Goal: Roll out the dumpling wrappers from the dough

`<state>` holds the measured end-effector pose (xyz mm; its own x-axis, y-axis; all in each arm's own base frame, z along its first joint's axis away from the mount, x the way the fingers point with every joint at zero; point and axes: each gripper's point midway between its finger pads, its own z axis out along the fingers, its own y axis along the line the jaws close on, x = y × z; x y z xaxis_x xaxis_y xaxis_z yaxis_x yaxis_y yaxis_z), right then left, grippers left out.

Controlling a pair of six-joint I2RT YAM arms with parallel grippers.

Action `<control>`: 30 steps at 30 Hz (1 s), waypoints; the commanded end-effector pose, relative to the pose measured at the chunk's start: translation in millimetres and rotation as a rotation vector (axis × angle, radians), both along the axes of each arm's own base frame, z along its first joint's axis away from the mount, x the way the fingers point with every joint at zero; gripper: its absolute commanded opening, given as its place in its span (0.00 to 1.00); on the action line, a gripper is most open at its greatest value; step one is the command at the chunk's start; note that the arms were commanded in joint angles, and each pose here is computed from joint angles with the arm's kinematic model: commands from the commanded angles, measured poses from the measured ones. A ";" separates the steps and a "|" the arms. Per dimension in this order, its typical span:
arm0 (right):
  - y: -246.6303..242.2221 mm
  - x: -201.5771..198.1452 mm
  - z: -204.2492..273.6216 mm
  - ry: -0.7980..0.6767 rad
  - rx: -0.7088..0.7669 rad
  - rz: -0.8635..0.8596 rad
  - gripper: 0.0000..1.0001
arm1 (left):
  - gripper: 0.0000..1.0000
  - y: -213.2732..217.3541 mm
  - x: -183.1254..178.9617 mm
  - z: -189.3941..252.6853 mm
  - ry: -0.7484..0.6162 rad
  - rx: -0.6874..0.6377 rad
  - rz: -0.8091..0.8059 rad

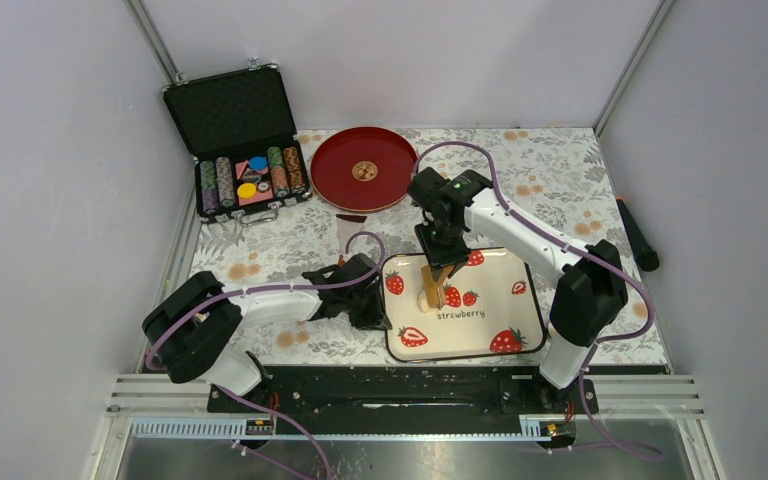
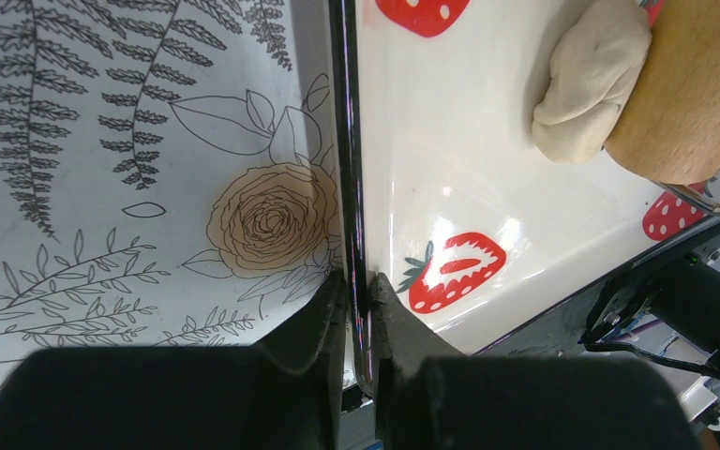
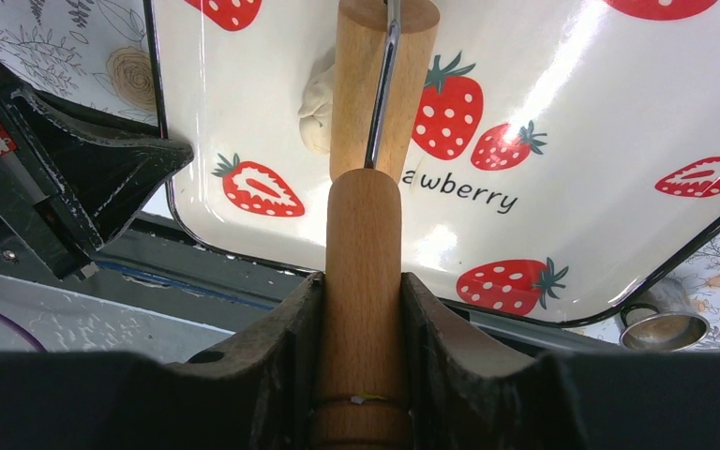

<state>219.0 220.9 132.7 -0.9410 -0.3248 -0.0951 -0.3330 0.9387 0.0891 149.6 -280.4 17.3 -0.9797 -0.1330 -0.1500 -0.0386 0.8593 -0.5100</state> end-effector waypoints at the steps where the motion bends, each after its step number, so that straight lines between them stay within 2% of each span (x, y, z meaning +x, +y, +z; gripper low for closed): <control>1: 25.6 -14.0 -9.2 0.070 0.092 0.021 0.00 | 0.00 28.7 -14.8 -27.2 0.036 0.144 -0.022; 11: 37.2 -24.8 -17.2 0.093 0.094 0.044 0.00 | 0.00 28.3 -14.9 -27.1 0.036 0.143 -0.022; 30: 57.9 -36.7 -4.5 0.106 0.157 0.051 0.00 | 0.00 28.5 -15.0 -27.3 0.036 0.144 -0.023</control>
